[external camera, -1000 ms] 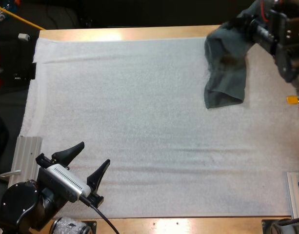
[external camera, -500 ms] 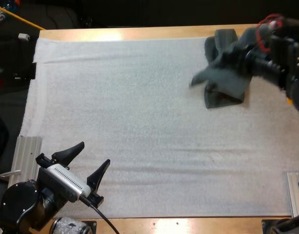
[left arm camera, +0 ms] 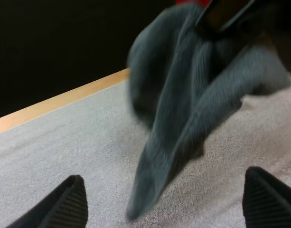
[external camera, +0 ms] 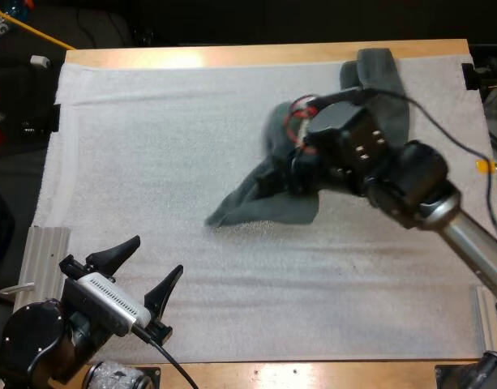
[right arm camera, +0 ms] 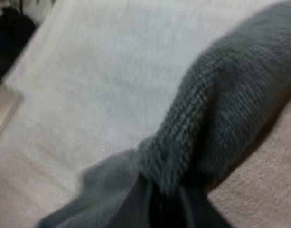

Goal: Pick towel from pile, fold and stack

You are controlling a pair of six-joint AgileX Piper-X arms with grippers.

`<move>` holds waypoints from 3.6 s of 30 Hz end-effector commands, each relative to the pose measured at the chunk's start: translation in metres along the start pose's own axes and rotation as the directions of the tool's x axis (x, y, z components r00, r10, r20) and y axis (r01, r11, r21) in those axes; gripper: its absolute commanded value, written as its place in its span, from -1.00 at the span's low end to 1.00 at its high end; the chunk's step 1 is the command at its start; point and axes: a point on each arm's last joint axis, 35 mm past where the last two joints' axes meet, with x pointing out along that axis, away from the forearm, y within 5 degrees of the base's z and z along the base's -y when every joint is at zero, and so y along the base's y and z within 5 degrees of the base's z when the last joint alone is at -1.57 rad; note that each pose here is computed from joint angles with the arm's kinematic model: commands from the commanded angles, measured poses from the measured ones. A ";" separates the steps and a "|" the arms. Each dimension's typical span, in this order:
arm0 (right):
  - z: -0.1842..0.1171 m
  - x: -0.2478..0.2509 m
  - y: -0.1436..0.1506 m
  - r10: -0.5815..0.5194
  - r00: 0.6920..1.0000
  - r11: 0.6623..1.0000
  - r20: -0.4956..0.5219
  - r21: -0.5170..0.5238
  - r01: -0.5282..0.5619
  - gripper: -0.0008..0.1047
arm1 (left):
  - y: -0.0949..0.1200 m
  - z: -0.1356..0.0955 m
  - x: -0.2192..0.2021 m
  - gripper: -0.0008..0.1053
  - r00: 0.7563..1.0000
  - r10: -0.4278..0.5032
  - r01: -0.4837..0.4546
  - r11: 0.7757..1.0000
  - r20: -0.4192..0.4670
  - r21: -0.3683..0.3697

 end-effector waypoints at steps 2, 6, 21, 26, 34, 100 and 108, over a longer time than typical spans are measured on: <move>-0.007 0.018 -0.004 -0.048 0.994 0.999 -0.101 -0.017 0.047 -0.85 | -0.001 0.002 -0.002 0.25 1.000 -0.012 0.012 1.000 0.008 -0.006; -0.032 0.064 -0.018 -0.104 0.925 0.995 -0.365 -0.036 0.097 0.23 | -0.001 0.002 -0.002 0.25 1.000 -0.012 0.012 1.000 0.008 -0.006; -0.051 0.064 -0.034 -0.215 0.812 0.976 -0.543 -0.146 0.160 0.52 | -0.001 0.002 -0.001 0.25 1.000 -0.012 0.012 1.000 0.006 0.005; -0.048 0.052 -0.033 -0.214 0.829 0.976 -0.516 -0.137 0.167 0.52 | 0.000 -0.002 0.001 0.25 0.999 -0.008 0.009 1.000 -0.031 0.013; -0.064 0.044 -0.033 -0.213 0.824 0.977 -0.524 -0.106 0.185 0.52 | 0.003 -0.008 0.009 0.25 0.993 -0.002 0.003 1.000 -0.121 0.010; -0.213 0.059 -0.043 0.268 0.681 0.963 -0.681 0.168 -0.211 0.51 | 0.005 -0.022 0.009 0.25 0.966 0.004 -0.013 0.999 -0.259 -0.034; -0.203 0.035 -0.042 0.204 0.770 0.963 -0.605 0.264 -0.048 0.51 | 0.005 -0.022 0.011 0.25 0.963 0.004 -0.014 0.999 -0.270 -0.037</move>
